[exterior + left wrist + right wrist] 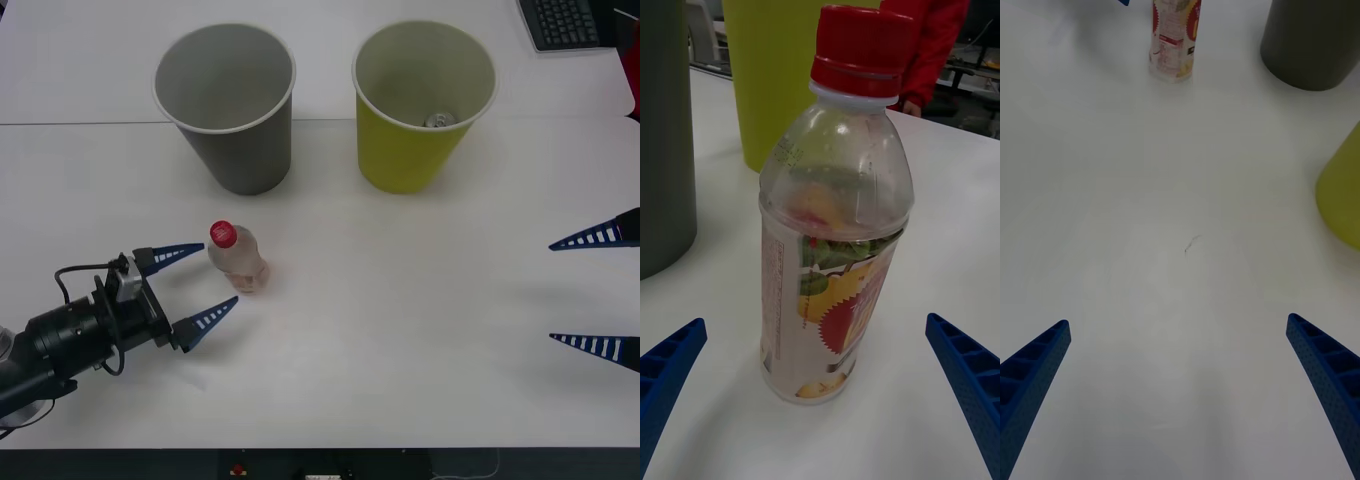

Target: Put the can into the green bin and the plastic bottle into the gray bin

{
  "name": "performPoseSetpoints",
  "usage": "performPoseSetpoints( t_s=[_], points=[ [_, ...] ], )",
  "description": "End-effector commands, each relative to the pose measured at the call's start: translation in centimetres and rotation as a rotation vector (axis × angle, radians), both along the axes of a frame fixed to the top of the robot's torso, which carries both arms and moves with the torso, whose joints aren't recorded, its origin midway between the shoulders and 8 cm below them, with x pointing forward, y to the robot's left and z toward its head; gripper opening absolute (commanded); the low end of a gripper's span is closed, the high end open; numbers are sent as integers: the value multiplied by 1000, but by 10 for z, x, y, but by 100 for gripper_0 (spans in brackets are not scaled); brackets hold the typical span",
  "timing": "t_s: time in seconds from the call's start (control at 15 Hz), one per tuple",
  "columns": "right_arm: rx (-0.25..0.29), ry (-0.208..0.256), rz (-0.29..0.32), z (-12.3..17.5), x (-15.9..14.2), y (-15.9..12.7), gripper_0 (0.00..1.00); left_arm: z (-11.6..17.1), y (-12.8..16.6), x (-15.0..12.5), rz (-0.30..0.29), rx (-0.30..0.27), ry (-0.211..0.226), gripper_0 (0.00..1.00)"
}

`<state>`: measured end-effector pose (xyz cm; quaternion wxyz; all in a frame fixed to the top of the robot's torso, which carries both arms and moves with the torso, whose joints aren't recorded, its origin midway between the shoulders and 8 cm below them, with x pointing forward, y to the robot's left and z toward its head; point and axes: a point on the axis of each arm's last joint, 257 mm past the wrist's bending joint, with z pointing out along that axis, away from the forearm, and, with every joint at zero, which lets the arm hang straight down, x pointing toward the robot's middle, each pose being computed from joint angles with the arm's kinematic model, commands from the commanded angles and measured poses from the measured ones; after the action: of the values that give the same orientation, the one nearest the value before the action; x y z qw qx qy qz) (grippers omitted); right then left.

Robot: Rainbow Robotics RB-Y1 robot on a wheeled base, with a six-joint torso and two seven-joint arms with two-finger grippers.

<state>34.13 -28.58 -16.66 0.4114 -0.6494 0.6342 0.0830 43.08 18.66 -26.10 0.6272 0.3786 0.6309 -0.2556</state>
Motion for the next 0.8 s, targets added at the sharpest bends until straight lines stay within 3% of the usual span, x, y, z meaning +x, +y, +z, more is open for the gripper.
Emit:
performPoseSetpoints(
  t_s=[0.07, 0.47, 0.8],
  points=[
    [0, 0, 0, 0, 0, 0, 100, 0, -12, 9, 10, -4, -3, 100],
    [0, 0, 0, 0, 0, 0, 100, -2, -40, 19, 15, -16, 1, 100],
    [0, 0, 0, 0, 0, 0, 100, -1, -47, 23, 20, -22, -4, 100]
  ],
)
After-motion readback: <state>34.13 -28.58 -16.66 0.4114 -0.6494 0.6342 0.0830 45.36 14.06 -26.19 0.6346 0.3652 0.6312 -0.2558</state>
